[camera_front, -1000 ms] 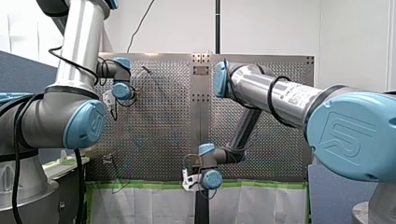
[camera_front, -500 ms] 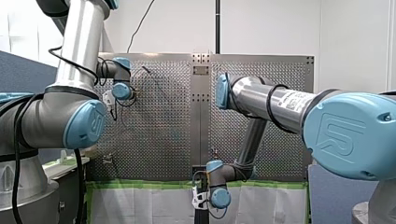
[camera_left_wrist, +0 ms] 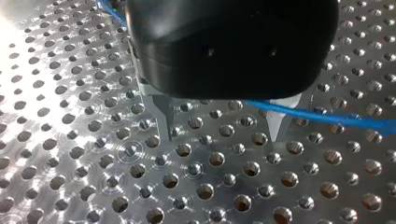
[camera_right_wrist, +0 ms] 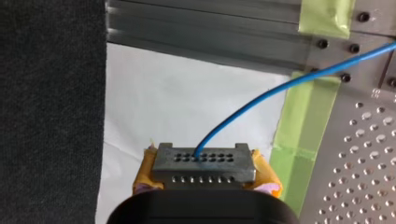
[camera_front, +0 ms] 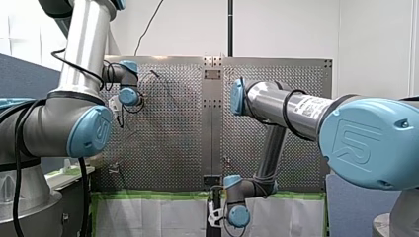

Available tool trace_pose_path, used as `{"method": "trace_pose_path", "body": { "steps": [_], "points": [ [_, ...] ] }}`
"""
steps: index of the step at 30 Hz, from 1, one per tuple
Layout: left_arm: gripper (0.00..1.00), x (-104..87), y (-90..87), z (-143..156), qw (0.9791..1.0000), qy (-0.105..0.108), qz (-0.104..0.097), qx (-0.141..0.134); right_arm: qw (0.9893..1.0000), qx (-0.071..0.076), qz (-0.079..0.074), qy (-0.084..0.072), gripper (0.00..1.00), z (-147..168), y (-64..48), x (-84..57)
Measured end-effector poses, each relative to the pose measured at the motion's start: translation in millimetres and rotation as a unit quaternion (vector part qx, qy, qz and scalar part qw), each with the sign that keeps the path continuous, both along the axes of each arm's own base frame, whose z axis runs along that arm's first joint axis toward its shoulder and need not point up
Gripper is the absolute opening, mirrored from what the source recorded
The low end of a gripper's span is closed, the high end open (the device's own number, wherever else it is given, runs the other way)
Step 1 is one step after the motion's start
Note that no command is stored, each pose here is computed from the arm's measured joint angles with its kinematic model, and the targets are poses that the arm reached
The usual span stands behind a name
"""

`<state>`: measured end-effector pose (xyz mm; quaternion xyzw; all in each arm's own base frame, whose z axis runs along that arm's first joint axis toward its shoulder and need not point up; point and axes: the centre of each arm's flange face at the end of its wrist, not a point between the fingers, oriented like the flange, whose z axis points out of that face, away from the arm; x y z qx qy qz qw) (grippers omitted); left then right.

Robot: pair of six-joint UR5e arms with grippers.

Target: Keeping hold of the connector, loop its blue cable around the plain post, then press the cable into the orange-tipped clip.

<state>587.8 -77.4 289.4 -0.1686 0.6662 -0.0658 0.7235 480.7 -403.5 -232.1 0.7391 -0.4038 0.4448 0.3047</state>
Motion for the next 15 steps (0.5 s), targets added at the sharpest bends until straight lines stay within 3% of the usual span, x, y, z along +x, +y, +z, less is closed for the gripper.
{"method": "trace_pose_path", "body": {
  "steps": [8, 15],
  "points": [
    [0.99, 0.1, 0.5, 0.0, 1.0, 0.0, 0.001, -0.001, 0.9995, -0.022, -0.01, -0.019, 0.0, 23.0, -4.9, -12.5],
    [0.99, 0.1, 0.9, -0.1, 1.0, 0.0, 0.001, -0.002, 0.998, -0.048, -0.02, -0.037, 0.0, 52.0, -10.7, -18.8]
  ]
}}
